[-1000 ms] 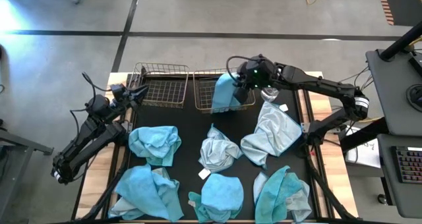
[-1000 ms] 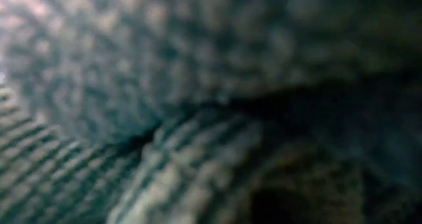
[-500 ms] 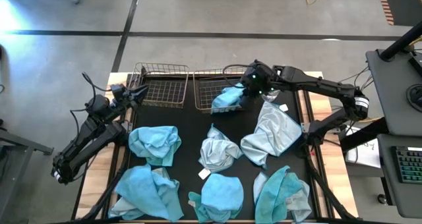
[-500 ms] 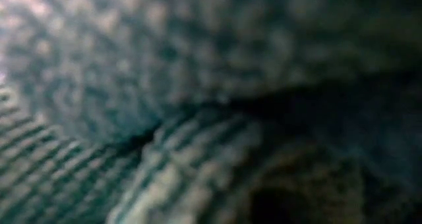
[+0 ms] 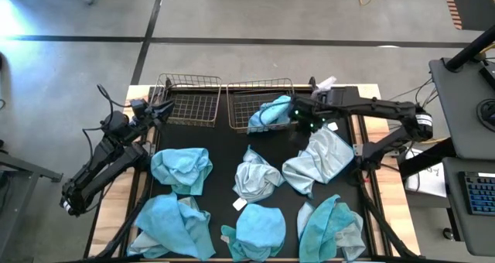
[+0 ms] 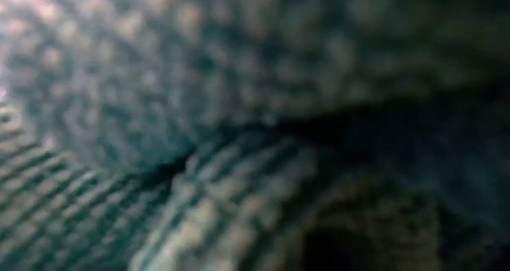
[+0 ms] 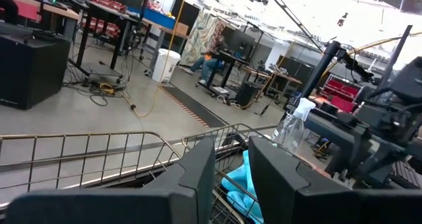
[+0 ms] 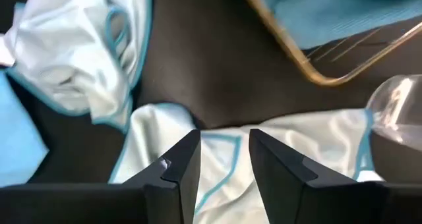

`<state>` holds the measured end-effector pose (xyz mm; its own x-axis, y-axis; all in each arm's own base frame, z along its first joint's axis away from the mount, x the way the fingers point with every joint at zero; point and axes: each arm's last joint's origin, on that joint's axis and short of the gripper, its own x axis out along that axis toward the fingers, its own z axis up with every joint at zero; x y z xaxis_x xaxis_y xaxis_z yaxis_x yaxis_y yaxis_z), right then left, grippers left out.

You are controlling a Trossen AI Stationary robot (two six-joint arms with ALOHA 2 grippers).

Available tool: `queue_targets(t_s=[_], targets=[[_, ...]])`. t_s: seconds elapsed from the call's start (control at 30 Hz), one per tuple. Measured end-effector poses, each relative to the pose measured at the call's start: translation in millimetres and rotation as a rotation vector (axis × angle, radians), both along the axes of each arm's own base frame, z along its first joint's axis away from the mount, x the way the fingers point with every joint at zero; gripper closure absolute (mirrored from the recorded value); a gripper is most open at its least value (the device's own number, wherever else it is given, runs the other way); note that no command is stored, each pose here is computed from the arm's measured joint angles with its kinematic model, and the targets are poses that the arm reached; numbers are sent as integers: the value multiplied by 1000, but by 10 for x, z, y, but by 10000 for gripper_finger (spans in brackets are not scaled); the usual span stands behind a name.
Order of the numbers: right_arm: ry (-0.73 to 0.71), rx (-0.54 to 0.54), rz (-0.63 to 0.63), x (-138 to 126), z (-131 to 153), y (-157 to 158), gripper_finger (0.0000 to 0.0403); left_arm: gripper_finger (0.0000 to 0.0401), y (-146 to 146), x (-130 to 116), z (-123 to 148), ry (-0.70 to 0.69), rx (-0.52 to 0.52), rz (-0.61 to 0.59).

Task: Sort microfiber towel by color & place in baskets
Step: Put the light-blue microfiber towel into the left wire basket

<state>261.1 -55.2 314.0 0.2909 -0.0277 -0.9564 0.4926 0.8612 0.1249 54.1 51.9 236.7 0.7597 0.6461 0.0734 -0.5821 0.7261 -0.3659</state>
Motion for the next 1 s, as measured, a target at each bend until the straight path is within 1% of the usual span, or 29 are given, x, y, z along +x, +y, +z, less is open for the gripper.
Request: queue_targets(t_s=[0.23,0.4,0.53,0.63,0.77,0.87,1.0], targets=[[38,19,45,17,-43,318,282,322,1,1,-12,8,-9,0],[103,28,44,-15,-228,476,285,322,1,1,-18,13,-13,0],[177,-1,-9,-75,-433,489,282,322,1,1,-18,13,-14,0],[216,1,-22,-118,-599,489,279,322,1,1,-18,13,-14,0],[201,12,-31,-129,-835,492,277,322,1,1,-18,13,-13,0],[186,42,-37,-143,-989,500,279,322,1,1,-18,13,-13,0],[196,48,-64,-187,-1128,501,280,322,1,1,-18,13,-14,0]])
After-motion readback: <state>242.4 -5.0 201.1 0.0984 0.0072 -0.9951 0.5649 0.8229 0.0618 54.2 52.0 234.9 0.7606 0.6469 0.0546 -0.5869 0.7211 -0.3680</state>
